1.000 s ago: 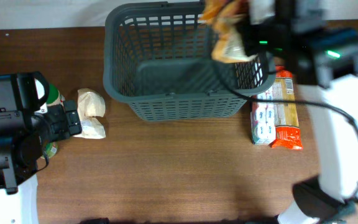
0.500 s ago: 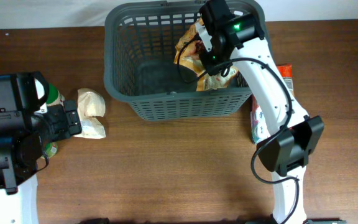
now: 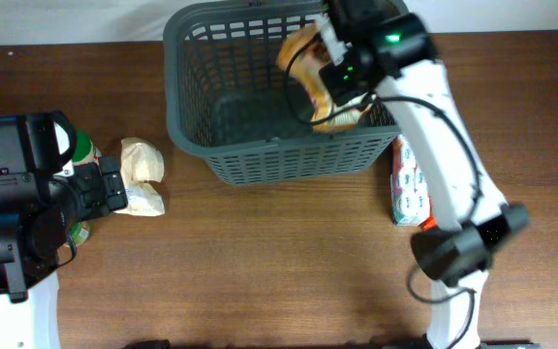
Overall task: Pack container
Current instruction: 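Lift the orange bag into the basket and open the right gripper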
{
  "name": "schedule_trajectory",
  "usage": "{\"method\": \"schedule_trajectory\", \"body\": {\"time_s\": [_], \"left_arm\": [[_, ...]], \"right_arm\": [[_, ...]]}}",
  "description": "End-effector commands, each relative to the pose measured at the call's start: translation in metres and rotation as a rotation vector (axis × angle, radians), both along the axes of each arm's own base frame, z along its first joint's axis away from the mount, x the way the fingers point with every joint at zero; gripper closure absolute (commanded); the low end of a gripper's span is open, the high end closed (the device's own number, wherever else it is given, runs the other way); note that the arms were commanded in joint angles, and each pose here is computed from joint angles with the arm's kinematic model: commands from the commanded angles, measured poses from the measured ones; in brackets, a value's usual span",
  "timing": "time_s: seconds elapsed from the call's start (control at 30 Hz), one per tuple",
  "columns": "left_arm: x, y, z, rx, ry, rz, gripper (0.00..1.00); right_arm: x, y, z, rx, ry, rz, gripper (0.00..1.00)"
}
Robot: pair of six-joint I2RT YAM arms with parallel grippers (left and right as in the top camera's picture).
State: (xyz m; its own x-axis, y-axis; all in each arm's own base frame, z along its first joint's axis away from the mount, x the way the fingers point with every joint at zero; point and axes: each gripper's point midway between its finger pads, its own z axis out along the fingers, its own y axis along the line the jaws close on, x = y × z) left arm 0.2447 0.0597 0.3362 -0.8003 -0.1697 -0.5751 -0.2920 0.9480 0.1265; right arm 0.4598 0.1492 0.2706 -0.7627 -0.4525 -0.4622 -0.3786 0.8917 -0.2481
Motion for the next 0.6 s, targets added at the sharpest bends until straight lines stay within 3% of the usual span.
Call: {"method": "schedule_trajectory", "body": {"time_s": [0.0,0.13,0.3,0.37,0.47,0.57], "left_arm": [[0.0,0.002,0.002,-0.008,-0.009,0.02,0.01],[0.0,0.002,0.002,-0.008,-0.009,0.02,0.01],[0.0,0.002,0.002,-0.008,-0.009,0.02,0.01],[0.0,0.002,0.002,-0.008,-0.009,0.02,0.01],[0.0,0.002,0.002,-0.008,-0.009,0.02,0.01],[0.0,0.002,0.002,-0.008,-0.009,0.02,0.01]], "right_arm": [[-0.038,-0.028,0.141,0.103,-0.35,-0.055,0.32],[-0.055,-0.041,0.167,0.1,-0.415,-0.072,0.28],[-0.054,-0.041,0.156,0.08,-0.378,-0.073,0.28],[-0.052,-0.06,0.157,-0.004,-0.401,-0.146,0.28],[-0.052,-0.094,0.172,-0.135,-0.47,-0.28,0.14],[-0.048,-0.126,0.173,-0.116,-0.475,-0.374,0.11]]}}
